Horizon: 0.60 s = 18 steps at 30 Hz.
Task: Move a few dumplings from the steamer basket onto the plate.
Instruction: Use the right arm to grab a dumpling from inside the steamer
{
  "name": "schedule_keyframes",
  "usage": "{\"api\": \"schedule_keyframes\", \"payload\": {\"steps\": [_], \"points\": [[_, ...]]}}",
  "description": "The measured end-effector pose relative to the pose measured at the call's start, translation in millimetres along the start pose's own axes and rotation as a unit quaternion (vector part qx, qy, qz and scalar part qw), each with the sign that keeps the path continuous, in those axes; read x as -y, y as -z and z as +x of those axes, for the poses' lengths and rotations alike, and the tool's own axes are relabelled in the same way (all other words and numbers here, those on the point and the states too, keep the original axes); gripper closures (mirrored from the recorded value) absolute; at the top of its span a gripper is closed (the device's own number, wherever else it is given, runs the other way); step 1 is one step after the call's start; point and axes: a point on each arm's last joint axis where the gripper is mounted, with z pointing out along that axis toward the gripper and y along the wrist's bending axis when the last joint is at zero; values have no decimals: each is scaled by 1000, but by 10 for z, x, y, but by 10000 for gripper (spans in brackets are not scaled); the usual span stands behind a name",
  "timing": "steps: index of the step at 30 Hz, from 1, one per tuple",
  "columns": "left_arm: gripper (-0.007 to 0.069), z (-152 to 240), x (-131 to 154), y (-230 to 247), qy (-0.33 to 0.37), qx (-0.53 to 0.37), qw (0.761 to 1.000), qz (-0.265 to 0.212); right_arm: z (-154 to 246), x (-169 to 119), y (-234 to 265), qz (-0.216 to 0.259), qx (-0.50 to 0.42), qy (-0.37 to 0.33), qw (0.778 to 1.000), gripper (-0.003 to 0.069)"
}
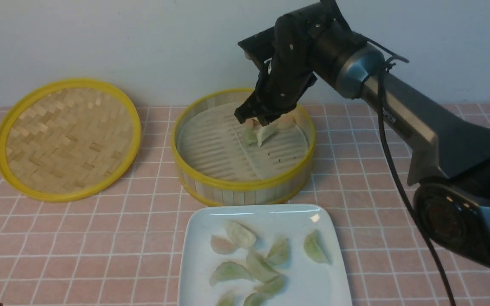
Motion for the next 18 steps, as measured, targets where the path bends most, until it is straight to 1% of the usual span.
{"api": "schedule_keyframes", "payload": {"steps": [3, 5, 6, 7, 9, 10, 11, 13, 18], "points": [[631, 0, 0, 0, 0, 0, 1000, 0, 16, 117, -77, 6, 3, -9, 1000, 443], [631, 0, 0, 0, 0, 0, 1000, 0, 14, 193, -122, 7, 12, -15, 1000, 369], [631, 0, 0, 0, 0, 0, 1000, 0, 13, 204, -129, 6, 14, -15, 1000, 354], [631, 0, 0, 0, 0, 0, 1000, 0, 21, 248, -181, 1, 18, -17, 1000, 291], [631, 0, 0, 0, 0, 0, 1000, 0, 26, 269, -214, -3, 21, -16, 1000, 258], [631, 0, 0, 0, 0, 0, 1000, 0, 31, 285, -255, -12, 25, -16, 999, 210], [631, 0, 0, 0, 0, 0, 1000, 0, 34, 283, -280, -19, 27, -15, 999, 185], [631, 0, 0, 0, 0, 0, 1000, 0, 48, 267, -357, -33, 30, -5, 999, 144], [631, 0, 0, 0, 0, 0, 1000, 0, 81, 253, -500, -37, 32, 23, 999, 125]]}}
